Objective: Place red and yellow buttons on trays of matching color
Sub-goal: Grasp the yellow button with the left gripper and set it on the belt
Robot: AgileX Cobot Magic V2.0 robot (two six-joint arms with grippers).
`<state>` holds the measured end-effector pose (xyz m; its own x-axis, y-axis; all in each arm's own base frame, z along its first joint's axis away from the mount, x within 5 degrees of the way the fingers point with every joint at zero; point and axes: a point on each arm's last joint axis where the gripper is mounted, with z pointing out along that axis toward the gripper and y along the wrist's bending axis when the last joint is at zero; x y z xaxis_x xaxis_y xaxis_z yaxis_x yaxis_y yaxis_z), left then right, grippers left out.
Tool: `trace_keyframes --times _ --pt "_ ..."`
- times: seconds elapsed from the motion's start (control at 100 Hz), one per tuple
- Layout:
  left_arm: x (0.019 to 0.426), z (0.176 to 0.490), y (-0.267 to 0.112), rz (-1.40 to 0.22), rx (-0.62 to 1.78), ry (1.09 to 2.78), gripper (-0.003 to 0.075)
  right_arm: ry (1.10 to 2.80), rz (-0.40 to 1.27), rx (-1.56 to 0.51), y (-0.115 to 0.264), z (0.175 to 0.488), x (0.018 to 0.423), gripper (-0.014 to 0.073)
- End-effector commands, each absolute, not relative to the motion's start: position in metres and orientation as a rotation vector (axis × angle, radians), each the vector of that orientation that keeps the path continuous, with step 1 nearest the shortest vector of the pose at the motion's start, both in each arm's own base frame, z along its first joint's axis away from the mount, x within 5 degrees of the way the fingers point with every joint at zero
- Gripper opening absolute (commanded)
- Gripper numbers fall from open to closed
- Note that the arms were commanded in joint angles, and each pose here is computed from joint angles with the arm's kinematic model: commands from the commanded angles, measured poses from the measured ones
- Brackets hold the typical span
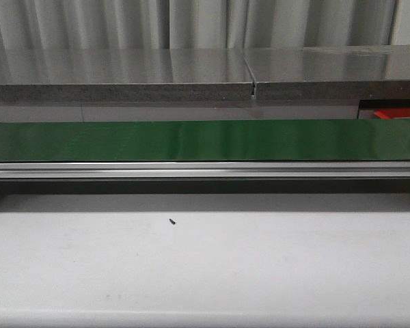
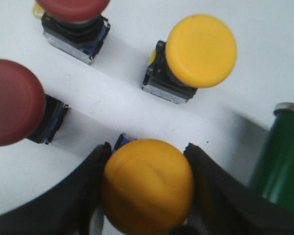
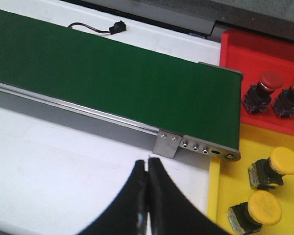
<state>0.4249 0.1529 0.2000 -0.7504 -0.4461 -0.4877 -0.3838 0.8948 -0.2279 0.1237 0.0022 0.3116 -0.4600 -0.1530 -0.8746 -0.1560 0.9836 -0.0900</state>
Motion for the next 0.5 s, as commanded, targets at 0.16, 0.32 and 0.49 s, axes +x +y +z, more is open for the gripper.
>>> trace_keyframes --times 0.16,0.32,0.49 --pt "0.406 0.308 0.117 -0.166 -0.457 2.318 -0.0019 1.976 -0.019 -0.195 0.001 0.325 0.125 -0.0098" --pt "0.399 0.333 0.083 -0.189 -0.327 2.305 -0.0019 1.976 -0.019 -0.195 0.001 0.325 0.125 -0.0098" --pt "0.399 0.329 0.063 -0.222 -0.273 2.345 -0.0019 1.976 -0.019 -0.195 0.001 0.325 0.125 -0.0098"
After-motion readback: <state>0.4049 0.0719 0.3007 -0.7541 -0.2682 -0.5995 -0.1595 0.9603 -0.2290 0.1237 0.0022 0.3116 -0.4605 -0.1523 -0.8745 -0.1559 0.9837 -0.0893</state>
